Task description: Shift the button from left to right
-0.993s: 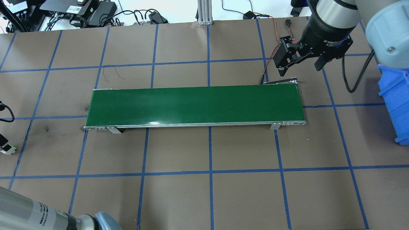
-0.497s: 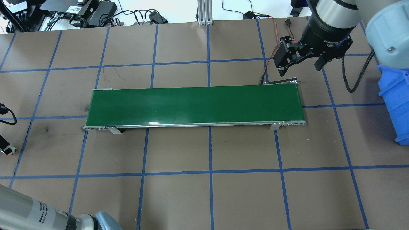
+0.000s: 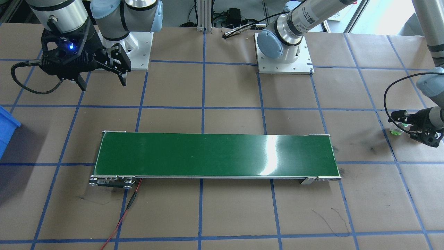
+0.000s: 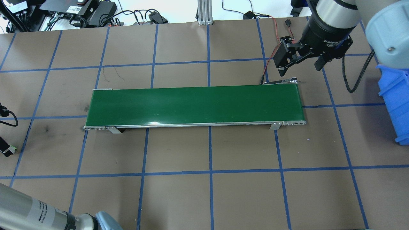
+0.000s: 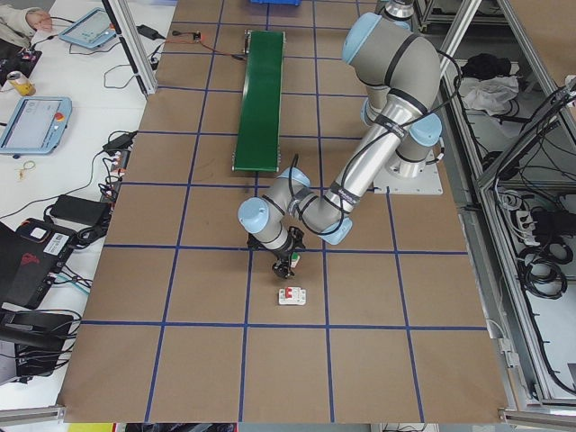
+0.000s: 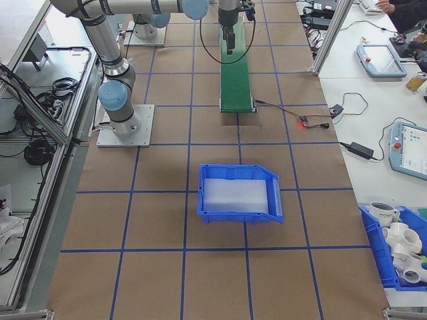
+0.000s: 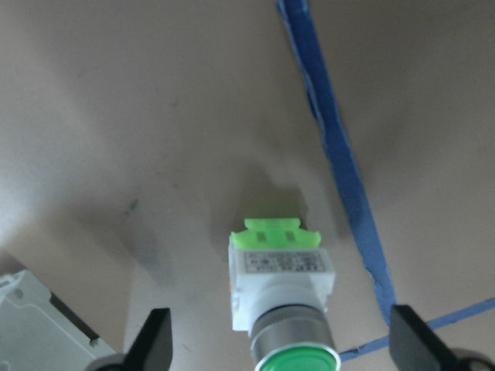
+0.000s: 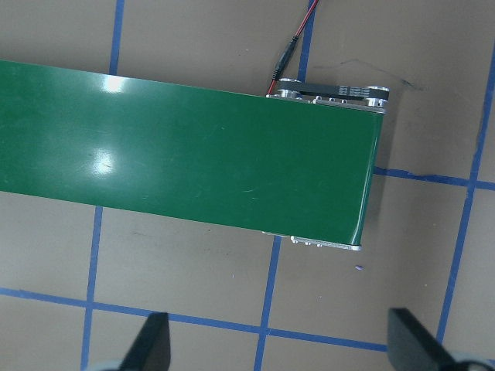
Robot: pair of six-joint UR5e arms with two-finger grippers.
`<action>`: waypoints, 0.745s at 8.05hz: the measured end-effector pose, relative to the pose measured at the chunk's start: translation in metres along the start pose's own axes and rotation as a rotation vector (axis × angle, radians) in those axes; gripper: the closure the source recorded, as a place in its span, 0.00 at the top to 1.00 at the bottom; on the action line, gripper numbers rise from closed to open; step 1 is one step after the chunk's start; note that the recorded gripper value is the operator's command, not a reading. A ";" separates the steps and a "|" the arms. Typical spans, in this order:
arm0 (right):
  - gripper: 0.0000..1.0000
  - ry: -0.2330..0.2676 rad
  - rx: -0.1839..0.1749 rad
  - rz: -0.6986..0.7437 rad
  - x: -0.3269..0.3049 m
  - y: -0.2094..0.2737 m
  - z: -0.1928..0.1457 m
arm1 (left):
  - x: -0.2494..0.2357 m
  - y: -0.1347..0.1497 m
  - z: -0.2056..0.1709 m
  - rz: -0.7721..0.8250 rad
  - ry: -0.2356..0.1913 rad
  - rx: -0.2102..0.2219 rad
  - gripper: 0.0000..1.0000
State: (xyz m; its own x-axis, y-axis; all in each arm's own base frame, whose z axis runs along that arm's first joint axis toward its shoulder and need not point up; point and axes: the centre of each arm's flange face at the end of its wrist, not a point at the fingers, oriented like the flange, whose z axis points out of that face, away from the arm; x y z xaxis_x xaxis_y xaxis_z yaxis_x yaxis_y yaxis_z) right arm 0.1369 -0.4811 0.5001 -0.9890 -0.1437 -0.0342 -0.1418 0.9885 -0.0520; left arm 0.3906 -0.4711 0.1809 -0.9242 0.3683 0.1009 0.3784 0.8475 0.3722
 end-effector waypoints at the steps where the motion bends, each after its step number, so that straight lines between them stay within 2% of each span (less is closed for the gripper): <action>1: 1.00 0.000 0.000 0.000 0.000 0.000 0.000 | 0.000 0.000 0.001 0.001 -0.001 -0.006 0.00; 4: 1.00 0.000 0.000 0.000 0.000 0.000 0.000 | -0.001 0.000 0.002 0.026 0.001 -0.007 0.00; 6: 1.00 0.000 0.000 0.000 0.000 0.000 0.000 | 0.001 0.004 -0.012 0.032 -0.011 0.003 0.00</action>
State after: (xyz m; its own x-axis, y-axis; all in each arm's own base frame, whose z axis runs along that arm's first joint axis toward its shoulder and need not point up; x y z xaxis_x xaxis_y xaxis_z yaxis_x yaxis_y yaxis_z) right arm 0.1369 -0.4811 0.5001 -0.9890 -0.1438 -0.0343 -0.1419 0.9885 -0.0521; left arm 0.3905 -0.4718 0.1939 -0.9110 0.3996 0.1022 0.4079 0.8364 0.3662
